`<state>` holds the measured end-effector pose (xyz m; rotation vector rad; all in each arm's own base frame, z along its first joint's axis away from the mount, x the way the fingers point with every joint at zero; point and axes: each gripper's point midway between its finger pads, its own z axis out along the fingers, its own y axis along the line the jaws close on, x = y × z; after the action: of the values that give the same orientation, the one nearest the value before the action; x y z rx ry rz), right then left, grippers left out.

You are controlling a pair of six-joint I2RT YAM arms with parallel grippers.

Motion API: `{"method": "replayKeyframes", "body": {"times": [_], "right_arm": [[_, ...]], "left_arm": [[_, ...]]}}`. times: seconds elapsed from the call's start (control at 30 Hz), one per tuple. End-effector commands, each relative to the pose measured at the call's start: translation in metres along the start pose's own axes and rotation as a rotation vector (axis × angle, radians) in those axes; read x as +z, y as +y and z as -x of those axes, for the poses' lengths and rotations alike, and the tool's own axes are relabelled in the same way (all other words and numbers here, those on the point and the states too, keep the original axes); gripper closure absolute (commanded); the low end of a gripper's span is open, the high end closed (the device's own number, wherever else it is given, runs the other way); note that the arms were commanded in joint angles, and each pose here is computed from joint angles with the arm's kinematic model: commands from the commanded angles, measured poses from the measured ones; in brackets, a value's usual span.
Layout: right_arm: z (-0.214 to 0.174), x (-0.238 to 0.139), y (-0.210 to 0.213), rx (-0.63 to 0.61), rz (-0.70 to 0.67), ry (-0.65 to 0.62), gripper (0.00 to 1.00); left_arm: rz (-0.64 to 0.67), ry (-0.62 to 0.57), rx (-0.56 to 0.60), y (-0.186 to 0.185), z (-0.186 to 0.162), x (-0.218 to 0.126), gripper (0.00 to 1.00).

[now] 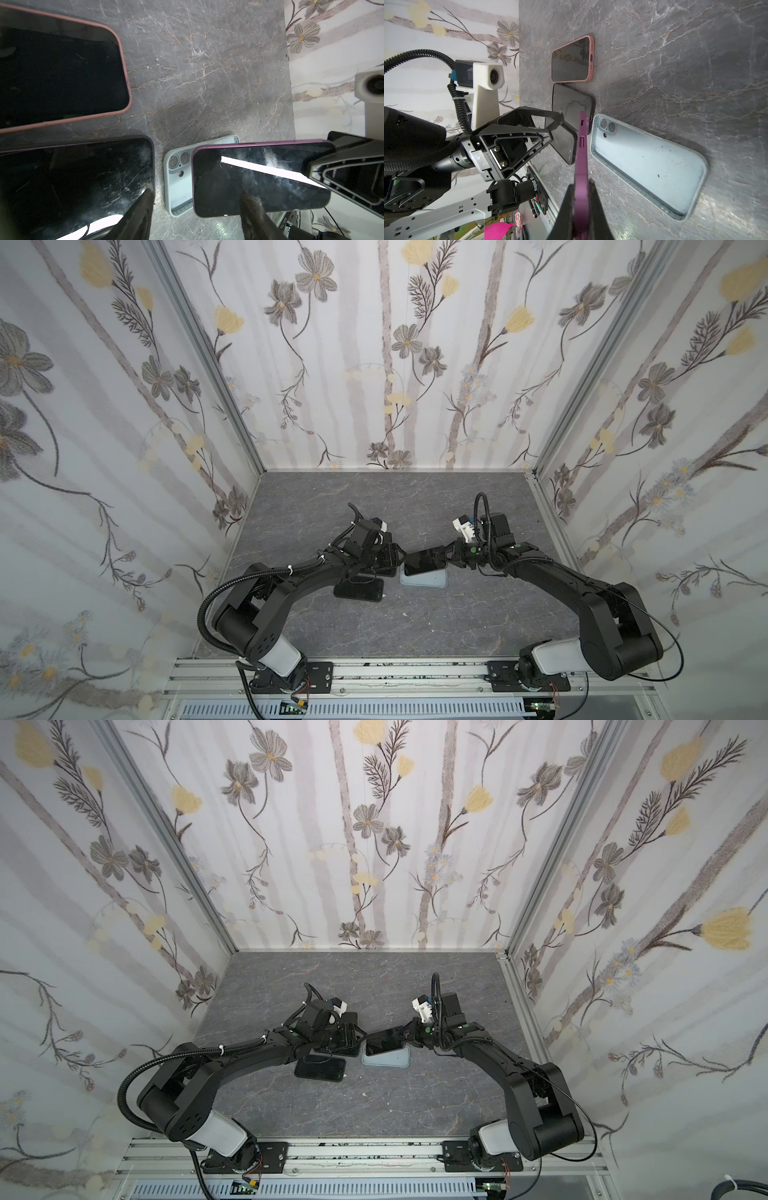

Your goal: Put the phone into the phone case

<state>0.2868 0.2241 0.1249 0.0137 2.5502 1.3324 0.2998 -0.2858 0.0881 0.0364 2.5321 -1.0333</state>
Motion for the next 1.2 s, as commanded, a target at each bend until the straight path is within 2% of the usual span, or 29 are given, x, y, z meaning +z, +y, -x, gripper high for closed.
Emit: {"method": "replayKeyframes", "body": {"times": [0.0,0.17,0.53,0.97,1.17], "right_arm": [[0.000,0.002,0.007,-0.028,0.049,0.012,1.00],[0.001,0.006,0.005,-0.025,0.051,0.012,1.00],[-0.008,0.014,-0.016,0.033,0.030,0.033,1.00],[-0.020,0.018,-0.047,0.093,0.008,0.054,0.94],[-0.027,0.022,-0.061,0.117,0.002,0.061,0.92]], "left_arm": [[-0.015,0.004,-0.005,-0.001,0.000,0.004,0.35],[-0.018,0.029,-0.014,0.003,-0.007,0.012,0.37],[-0.014,0.027,-0.036,0.005,-0.009,0.027,0.48],[0.023,0.081,-0.027,0.015,-0.027,0.051,0.53],[0.004,0.117,-0.018,0.007,-0.036,0.061,0.54]]}}
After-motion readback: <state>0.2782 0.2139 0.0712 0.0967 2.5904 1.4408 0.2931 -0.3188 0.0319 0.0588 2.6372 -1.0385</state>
